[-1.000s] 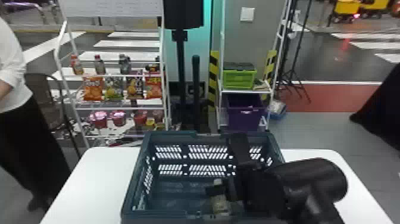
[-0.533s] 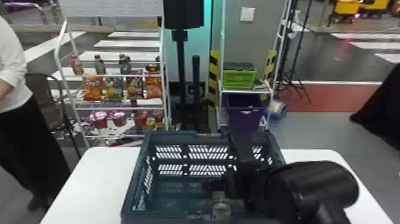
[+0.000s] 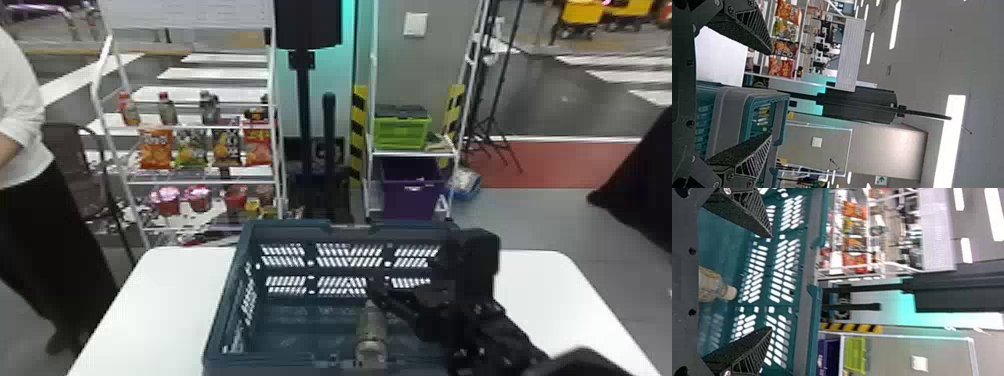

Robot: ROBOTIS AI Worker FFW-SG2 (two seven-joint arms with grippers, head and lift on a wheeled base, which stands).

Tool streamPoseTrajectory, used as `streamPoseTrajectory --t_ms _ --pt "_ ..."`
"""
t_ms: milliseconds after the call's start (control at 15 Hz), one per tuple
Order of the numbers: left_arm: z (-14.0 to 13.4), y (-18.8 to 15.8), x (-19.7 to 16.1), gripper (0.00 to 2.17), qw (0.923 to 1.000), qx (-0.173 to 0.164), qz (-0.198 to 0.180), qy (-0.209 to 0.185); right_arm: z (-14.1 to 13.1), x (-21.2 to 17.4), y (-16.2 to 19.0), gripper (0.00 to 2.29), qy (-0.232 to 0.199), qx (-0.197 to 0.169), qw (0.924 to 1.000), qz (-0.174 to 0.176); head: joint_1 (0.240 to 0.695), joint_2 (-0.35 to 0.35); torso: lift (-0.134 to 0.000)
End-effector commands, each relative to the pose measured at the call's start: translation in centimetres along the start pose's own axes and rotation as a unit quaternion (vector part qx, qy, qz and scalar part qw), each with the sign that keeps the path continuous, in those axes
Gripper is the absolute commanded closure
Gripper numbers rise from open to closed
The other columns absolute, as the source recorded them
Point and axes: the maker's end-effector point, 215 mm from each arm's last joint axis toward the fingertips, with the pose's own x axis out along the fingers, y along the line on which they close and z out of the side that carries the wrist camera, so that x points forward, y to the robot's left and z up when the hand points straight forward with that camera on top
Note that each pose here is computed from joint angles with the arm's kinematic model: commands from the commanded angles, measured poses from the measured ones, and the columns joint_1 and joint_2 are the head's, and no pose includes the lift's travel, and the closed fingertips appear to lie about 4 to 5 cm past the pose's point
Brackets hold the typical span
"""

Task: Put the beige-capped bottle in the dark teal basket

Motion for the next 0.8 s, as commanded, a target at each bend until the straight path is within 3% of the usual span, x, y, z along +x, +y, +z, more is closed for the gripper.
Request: streamPoseTrajectory --t_ms 0,400,733 --pt "-0.1 0.0 0.2 0.16 1.0000 0.001 0.000 0.000 0.0 -2.8 -1.4 0.05 -0.056 0.016 0.9982 -0.013 0.499 0.000 0.000" --pt "-0.1 0.0 0.3 0.16 1.0000 0.001 -0.001 0.001 -1.8 -10.7 -5.0 0.05 -0.152 0.040 0.9858 -0.060 0.499 0.000 0.000" --pt "-0.2 -0.1 0.5 0.16 1.0000 0.001 -0.001 0.001 -5.8 -14.1 -6.4 0.05 -0.147 0.044 0.9856 -0.070 0.499 0.000 0.000"
